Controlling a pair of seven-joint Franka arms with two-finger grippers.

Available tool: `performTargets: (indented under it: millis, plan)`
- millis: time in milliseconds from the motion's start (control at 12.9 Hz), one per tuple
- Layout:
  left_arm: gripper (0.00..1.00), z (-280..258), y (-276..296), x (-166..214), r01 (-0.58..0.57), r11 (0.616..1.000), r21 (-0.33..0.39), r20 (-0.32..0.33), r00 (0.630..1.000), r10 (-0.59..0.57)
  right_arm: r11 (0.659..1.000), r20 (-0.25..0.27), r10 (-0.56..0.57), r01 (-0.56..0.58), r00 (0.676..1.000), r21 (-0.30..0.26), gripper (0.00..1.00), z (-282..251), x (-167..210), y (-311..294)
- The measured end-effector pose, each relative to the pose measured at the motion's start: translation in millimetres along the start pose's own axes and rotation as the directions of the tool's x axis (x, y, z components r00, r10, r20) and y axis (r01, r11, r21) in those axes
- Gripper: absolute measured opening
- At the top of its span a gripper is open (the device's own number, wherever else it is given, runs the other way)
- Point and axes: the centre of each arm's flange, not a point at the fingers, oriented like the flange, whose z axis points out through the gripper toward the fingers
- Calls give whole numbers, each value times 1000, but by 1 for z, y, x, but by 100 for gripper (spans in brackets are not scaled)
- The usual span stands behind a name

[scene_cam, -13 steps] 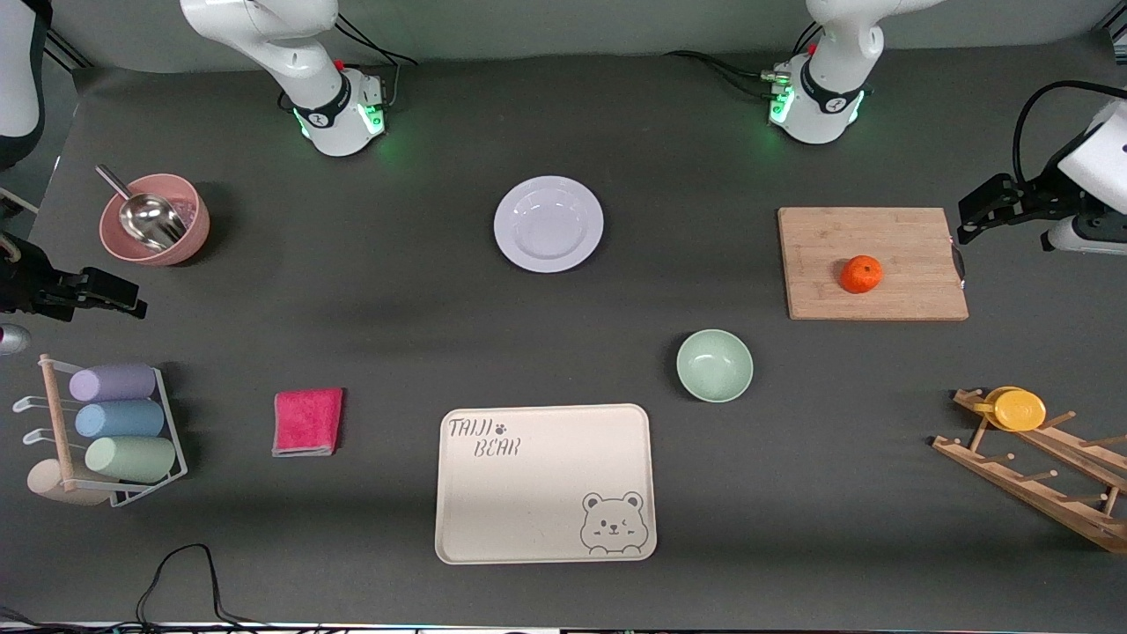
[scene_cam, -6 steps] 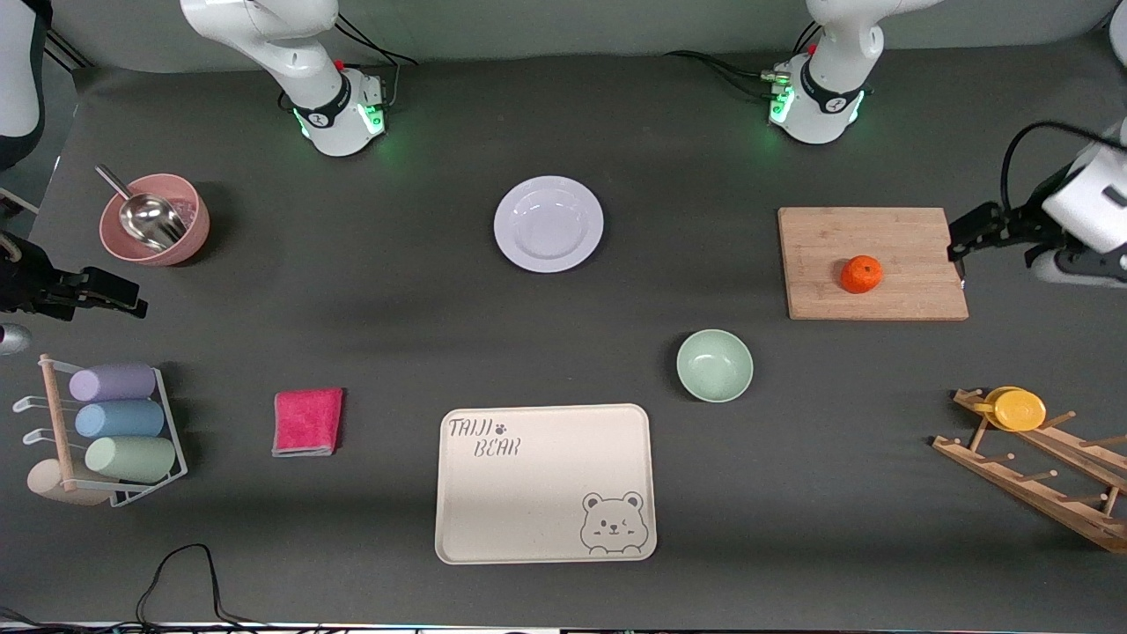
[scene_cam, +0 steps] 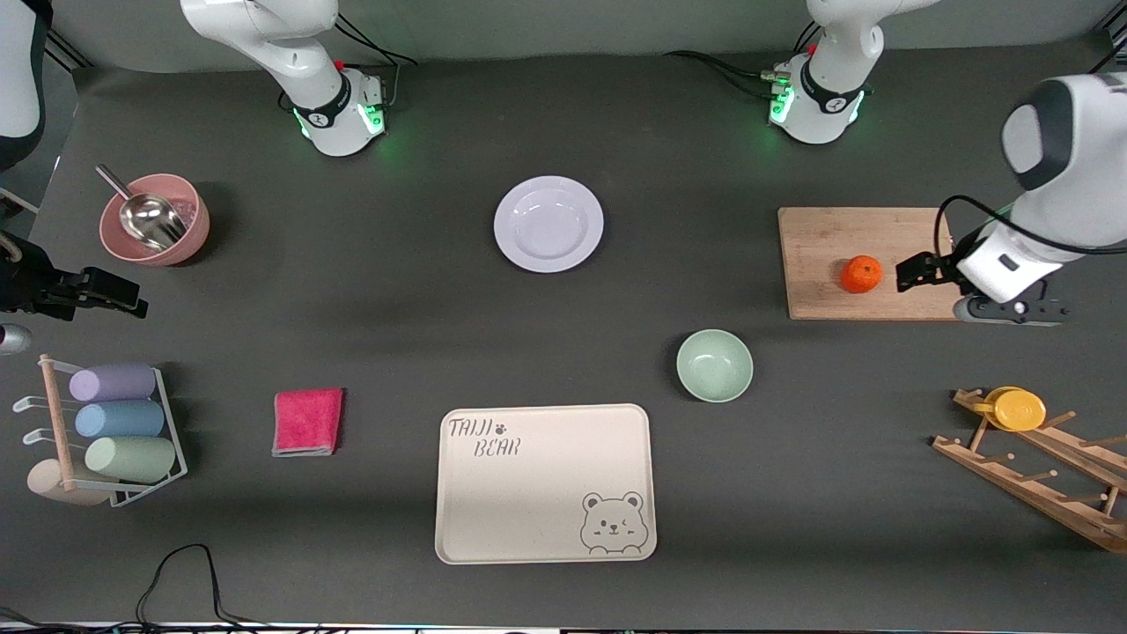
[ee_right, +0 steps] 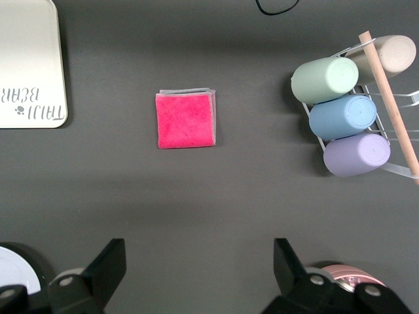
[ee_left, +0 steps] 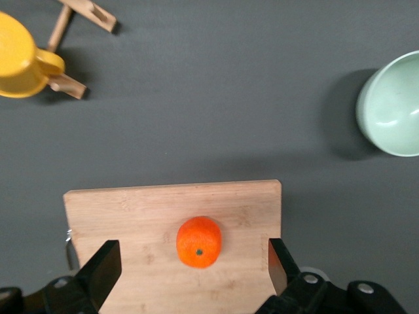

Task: Place orange and plate with both arms
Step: 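Reach the left gripper down to the orange on the cutting board, then grasp the orange with the left gripper while the right gripper reaches the plate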

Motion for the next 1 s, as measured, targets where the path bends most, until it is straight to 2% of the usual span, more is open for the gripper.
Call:
performTargets:
  millis: [232,541,772,1004]
  plan:
    - [100,73,-2,-29,7,1000,12,-69,998,-6,1000,4,0,0,1000,0,100,1,0,0]
    - [100,138,0,-76,12,1000,17,-79,997,-10,1000,31,-12,12,999,7,100,12,-14,-9]
    - [100,166,1,-92,12,1000,9,-44,999,-12,999,1,-24,24,1000,23,100,5,-62,-31]
    - [100,184,1,-95,14,1000,1,-45,999,-14,999,-33,-14,15,999,43,100,-9,-119,-26]
